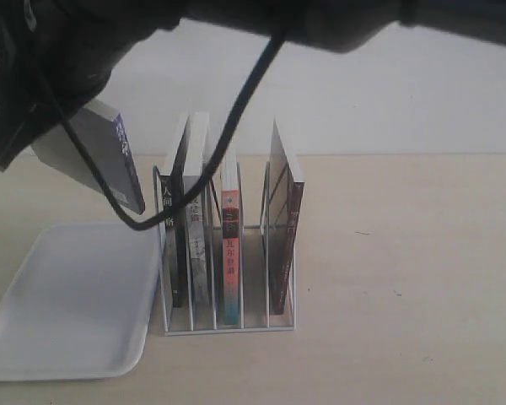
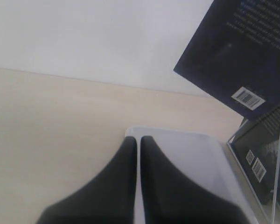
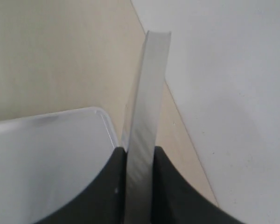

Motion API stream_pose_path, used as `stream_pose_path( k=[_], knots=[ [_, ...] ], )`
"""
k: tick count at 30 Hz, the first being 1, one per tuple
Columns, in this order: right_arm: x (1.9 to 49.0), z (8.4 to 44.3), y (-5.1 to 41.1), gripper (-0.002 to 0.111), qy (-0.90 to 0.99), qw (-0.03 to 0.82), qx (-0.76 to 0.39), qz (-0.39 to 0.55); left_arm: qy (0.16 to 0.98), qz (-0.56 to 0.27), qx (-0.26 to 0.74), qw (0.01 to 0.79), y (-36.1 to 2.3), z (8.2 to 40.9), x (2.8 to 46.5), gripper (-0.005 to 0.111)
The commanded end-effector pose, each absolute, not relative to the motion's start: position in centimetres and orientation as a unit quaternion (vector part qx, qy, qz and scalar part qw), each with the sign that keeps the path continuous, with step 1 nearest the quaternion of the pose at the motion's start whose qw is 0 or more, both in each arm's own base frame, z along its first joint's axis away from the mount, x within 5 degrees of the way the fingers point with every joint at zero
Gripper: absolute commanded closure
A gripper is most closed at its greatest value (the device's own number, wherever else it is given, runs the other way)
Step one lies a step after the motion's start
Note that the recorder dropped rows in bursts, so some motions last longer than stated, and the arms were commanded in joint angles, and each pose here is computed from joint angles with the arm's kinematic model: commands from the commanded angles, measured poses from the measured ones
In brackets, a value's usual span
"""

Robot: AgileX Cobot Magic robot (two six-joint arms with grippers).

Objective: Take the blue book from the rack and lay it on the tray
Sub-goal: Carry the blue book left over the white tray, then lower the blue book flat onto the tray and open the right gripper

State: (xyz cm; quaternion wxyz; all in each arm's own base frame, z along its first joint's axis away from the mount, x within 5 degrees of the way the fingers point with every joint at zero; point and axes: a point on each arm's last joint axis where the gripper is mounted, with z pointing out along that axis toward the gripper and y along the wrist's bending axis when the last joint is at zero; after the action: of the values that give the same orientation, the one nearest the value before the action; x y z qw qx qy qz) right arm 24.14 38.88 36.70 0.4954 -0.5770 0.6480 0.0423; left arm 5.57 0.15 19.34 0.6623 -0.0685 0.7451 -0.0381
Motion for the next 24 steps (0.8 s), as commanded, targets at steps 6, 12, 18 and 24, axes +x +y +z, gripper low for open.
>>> stream_pose_path(
  k=[6,12,18,24],
  knots=[
    [24.9,34.8,41.1,0.108,0.585,0.531,-0.612,0.032,0.742,-0.044,-0.075,0.665,0.2,19.5,5.6,0.103],
    [25.5,32.1,42.1,0.108,0.566,0.509,-0.648,0.005,0.742,-0.044,-0.075,0.665,0.2,19.5,5.6,0.103],
    [26.2,28.7,43.5,0.108,0.543,0.495,-0.679,-0.010,0.742,-0.044,-0.075,0.665,0.2,19.5,5.6,0.103],
    [26.7,25.8,44.8,0.108,0.515,0.497,-0.698,-0.021,0.742,-0.044,-0.075,0.665,0.2,19.5,5.6,0.103]
  ],
)
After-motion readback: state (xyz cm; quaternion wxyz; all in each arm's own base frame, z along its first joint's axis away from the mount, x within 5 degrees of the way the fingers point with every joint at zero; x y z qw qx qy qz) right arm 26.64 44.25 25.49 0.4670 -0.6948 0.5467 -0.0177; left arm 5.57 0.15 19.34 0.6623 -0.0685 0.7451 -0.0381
